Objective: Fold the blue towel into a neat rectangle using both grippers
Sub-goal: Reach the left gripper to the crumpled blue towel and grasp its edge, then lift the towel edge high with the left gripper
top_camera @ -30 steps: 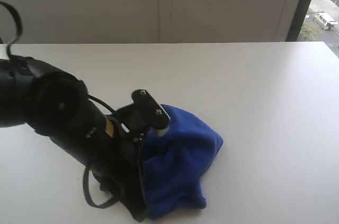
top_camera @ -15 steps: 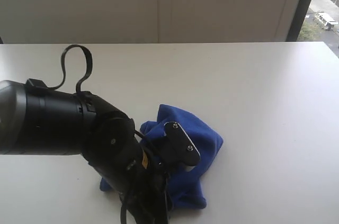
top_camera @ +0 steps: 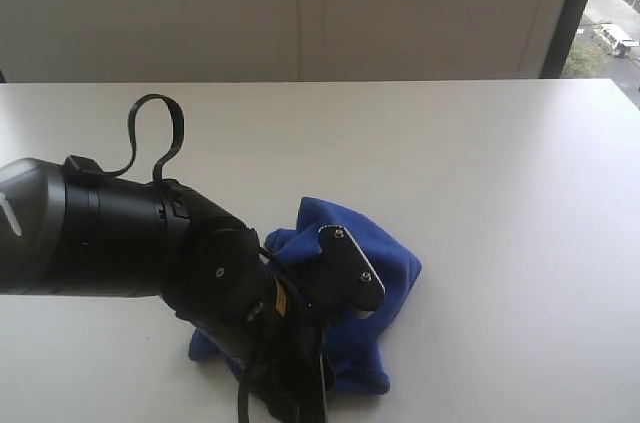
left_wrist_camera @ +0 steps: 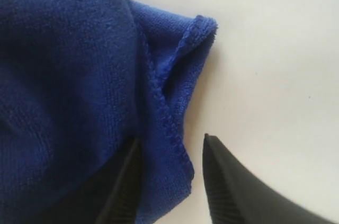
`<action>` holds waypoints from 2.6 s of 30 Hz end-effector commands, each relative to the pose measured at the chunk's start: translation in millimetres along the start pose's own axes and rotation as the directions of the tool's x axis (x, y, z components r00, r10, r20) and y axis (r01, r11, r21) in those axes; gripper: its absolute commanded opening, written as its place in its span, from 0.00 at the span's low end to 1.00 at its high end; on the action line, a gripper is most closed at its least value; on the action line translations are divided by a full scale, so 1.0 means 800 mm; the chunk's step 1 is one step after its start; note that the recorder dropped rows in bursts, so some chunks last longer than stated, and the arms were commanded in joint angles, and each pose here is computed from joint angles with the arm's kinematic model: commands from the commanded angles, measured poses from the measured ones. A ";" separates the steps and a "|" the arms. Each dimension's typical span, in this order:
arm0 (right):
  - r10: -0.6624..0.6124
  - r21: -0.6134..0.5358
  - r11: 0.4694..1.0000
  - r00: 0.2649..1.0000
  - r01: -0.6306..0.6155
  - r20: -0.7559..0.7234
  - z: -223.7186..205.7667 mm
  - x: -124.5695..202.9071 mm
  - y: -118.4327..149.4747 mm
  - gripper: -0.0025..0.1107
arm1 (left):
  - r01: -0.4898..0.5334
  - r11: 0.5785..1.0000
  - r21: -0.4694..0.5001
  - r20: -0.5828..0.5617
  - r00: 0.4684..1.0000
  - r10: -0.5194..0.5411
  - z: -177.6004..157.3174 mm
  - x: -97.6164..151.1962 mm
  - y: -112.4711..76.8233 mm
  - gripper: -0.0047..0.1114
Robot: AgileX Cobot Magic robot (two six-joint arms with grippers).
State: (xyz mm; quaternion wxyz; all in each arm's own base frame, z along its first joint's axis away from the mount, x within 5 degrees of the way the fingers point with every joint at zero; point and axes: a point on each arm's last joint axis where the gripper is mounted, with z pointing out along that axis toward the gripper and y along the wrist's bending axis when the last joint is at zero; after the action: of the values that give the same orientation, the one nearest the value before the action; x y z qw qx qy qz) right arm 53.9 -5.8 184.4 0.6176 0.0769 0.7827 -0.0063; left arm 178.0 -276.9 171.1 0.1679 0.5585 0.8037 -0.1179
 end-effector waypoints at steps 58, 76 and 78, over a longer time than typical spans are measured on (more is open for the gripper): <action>-0.004 0.001 1.000 1.000 0.004 0.012 0.000 0.000 0.000 0.02 | -0.117 0.549 -0.828 0.065 0.951 0.301 -0.419 -0.008 0.045 0.04; 0.424 -0.236 0.905 0.807 -0.355 0.411 -0.013 -0.055 0.005 0.02 | -0.139 0.532 -0.835 -0.052 0.983 0.175 -0.441 0.029 0.044 0.04; 0.479 -0.136 0.877 0.857 -0.460 0.191 0.003 -0.043 0.004 0.02 | -0.140 0.539 -0.831 -0.066 0.986 0.154 -0.441 0.032 0.044 0.04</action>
State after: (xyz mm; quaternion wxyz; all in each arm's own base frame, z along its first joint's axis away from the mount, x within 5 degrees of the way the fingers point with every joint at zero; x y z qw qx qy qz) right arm 56.8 -5.9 230.2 0.7639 0.1939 0.5935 0.1633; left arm 157.8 -116.4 479.7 0.4301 0.4859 0.7074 0.2802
